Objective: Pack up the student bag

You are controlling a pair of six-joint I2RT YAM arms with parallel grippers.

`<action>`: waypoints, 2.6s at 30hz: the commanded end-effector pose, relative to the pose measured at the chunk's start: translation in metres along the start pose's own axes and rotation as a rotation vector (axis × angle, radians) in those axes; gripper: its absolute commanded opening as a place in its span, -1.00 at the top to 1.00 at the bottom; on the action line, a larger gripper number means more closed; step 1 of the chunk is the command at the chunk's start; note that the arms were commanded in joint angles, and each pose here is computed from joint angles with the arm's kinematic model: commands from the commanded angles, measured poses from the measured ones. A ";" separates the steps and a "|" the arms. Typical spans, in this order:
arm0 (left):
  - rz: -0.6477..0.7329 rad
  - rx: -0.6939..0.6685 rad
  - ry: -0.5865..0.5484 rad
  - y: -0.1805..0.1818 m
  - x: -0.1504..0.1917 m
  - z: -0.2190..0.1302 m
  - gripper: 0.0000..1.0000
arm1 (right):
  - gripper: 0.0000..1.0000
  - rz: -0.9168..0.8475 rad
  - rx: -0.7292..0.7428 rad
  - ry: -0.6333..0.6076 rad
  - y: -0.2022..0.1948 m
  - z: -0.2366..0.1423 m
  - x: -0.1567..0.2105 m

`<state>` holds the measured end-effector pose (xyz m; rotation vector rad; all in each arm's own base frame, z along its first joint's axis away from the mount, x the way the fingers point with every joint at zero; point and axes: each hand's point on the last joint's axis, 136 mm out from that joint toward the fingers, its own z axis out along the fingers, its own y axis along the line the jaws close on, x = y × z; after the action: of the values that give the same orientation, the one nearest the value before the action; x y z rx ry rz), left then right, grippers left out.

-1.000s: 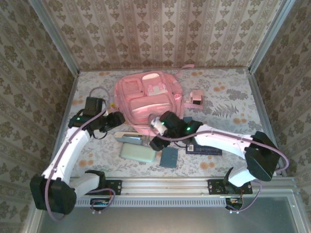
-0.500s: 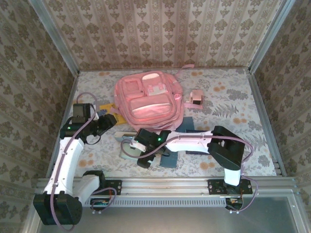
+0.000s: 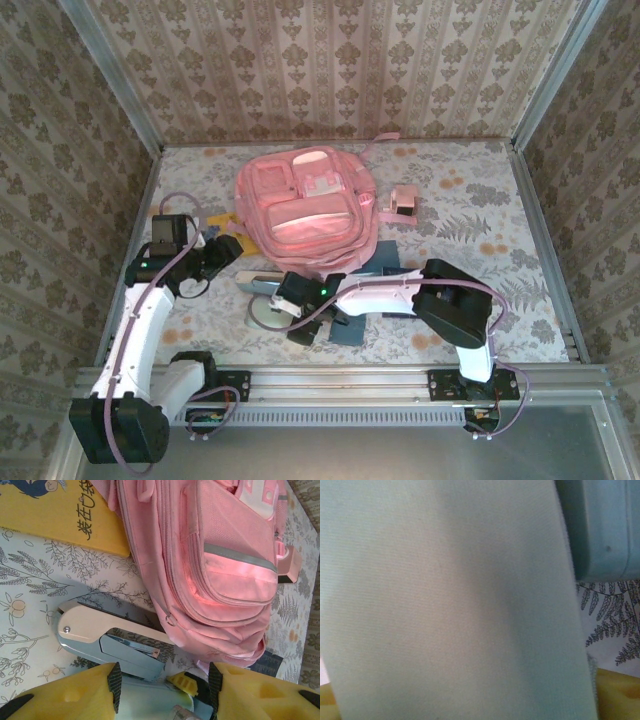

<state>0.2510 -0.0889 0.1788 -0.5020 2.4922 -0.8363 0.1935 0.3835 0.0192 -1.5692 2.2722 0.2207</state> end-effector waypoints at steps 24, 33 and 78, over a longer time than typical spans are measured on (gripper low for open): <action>-0.039 0.414 0.103 -0.107 0.012 0.002 -0.59 | -0.33 0.456 0.110 -0.399 -0.087 -0.131 -0.027; 0.039 0.396 0.132 -0.129 0.027 0.030 -0.57 | -0.32 0.505 0.025 -0.504 -0.086 -0.162 -0.048; -0.008 0.756 0.075 -0.212 0.007 0.002 0.21 | -0.99 1.232 -0.826 -0.989 -0.137 -0.254 -0.034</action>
<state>0.2916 -0.2485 0.2832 -0.2490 2.1139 -1.6086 0.2843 0.2686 0.2408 0.1702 2.0669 1.6531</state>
